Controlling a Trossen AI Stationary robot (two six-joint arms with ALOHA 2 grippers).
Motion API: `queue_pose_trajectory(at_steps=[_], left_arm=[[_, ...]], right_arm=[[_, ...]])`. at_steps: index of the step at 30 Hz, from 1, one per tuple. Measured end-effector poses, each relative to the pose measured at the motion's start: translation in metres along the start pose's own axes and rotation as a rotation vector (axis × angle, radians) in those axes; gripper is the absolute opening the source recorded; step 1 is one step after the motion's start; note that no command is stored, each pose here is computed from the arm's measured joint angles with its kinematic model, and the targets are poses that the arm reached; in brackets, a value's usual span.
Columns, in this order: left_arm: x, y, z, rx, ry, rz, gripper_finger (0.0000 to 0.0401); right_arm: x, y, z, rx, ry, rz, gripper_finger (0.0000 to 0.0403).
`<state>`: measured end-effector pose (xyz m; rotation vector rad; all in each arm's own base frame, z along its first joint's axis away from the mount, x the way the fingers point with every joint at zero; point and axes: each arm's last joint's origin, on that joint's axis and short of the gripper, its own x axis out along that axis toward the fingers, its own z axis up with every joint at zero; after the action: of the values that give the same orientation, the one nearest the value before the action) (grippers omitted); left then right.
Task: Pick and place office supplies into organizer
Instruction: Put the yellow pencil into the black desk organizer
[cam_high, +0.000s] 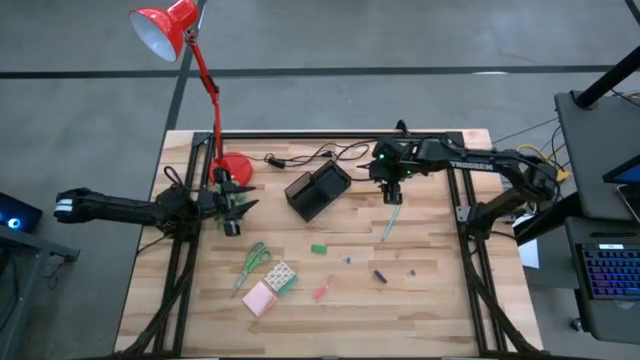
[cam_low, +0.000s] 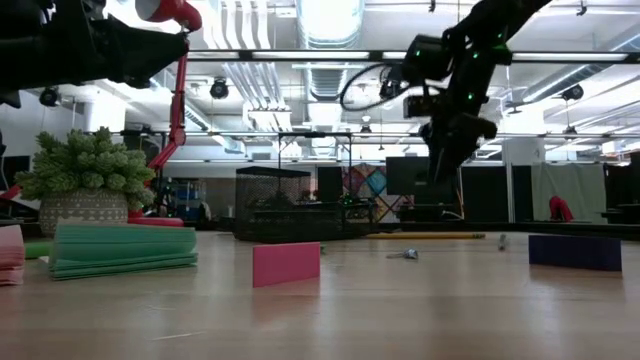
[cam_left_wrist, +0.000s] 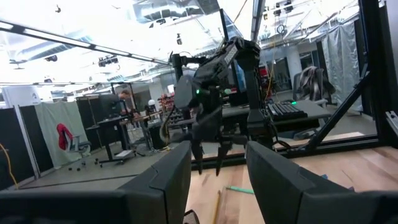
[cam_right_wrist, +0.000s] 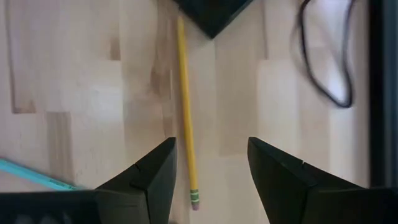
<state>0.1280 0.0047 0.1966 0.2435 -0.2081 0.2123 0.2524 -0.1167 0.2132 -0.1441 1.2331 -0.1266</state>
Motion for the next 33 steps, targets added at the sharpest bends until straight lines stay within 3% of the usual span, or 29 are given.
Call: queue_pose_trajectory(at_steps=[17, 33], left_arm=[[0.001, -0.001, -0.003, 0.002, 0.021, -0.005, 0.0142], [0.002, -0.002, -0.005, 0.006, 0.041, -0.012, 0.0142]], right_arm=[[0.047, -0.012, 0.027, -0.011, 0.120, 0.066, 0.0187], [0.067, -0.010, 0.024, -0.055, 0.199, 0.110, 0.0187]])
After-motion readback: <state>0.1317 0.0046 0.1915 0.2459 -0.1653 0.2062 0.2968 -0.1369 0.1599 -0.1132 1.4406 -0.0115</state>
